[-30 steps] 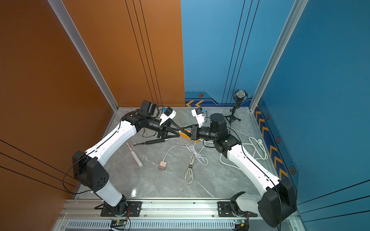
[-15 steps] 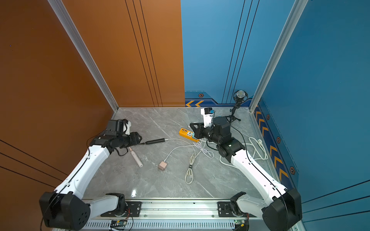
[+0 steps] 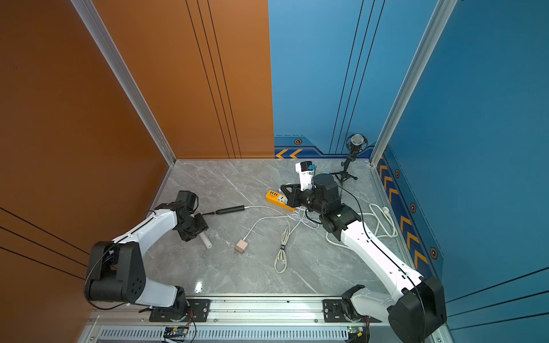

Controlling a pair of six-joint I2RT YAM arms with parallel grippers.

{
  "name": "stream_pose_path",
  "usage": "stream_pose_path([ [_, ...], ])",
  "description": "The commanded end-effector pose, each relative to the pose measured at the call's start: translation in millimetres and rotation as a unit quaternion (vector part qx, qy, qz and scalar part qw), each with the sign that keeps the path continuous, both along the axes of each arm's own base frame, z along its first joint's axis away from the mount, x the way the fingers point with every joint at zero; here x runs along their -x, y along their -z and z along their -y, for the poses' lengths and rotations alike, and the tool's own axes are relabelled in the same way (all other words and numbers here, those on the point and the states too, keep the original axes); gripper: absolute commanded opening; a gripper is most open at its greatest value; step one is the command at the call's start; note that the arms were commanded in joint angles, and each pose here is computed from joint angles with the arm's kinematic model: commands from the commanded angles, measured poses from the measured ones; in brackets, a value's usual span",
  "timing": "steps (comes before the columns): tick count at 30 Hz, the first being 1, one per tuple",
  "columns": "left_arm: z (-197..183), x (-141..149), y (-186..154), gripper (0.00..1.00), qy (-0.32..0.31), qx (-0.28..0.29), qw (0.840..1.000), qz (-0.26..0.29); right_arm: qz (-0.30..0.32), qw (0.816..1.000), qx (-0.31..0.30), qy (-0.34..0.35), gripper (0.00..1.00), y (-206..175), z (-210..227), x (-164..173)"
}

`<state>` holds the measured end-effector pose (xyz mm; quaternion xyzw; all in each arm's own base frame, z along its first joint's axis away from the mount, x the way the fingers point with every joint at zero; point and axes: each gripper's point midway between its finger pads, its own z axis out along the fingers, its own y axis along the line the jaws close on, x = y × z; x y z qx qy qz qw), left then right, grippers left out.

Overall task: Charge the electric toothbrush
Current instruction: Pick up the electric toothbrush from the center of the board.

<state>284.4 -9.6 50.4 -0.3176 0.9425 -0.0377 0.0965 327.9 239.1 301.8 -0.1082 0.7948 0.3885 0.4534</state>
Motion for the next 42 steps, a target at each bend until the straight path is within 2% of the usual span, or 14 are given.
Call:
stream_pose_path([
  [1,-5,-5,1,0.54,-0.014,-0.019,1.000,-0.003,0.009,1.000,0.016,0.001,0.00,-1,5,8],
  [7,-1,8,23,0.41,-0.015,-0.014,0.999,-0.043,0.011,1.000,0.017,0.004,0.00,-2,5,7],
  [12,4,11,28,0.34,-0.018,-0.011,0.999,-0.049,0.013,1.000,0.019,0.003,0.00,-1,5,6],
  [17,14,11,31,0.15,-0.022,0.014,0.998,-0.052,0.025,0.999,0.033,0.004,0.00,1,7,5],
  [21,22,5,16,0.09,-0.020,0.040,0.999,-0.026,0.074,0.994,0.074,-0.012,0.00,0,9,8],
  [26,45,-11,-25,0.06,-0.035,0.117,0.992,0.031,0.159,0.973,0.147,-0.074,0.00,-2,4,18],
  [29,59,-21,-57,0.04,-0.054,0.167,0.982,0.068,0.196,0.958,0.171,-0.121,0.01,-3,-6,27],
  [32,76,-30,-94,0.00,-0.079,0.221,0.967,0.098,0.258,0.928,0.206,-0.175,0.02,-1,-22,41],
  [35,95,-43,-137,0.00,-0.090,0.267,0.951,0.130,0.334,0.880,0.254,-0.223,0.00,4,-43,56],
  [38,114,-49,-164,0.00,-0.117,0.317,0.933,0.127,0.402,0.839,0.267,-0.251,0.00,0,-64,67],
  [42,145,-62,-201,0.00,-0.083,0.369,0.917,0.127,0.488,0.772,0.273,-0.301,0.00,-4,-89,86],
])
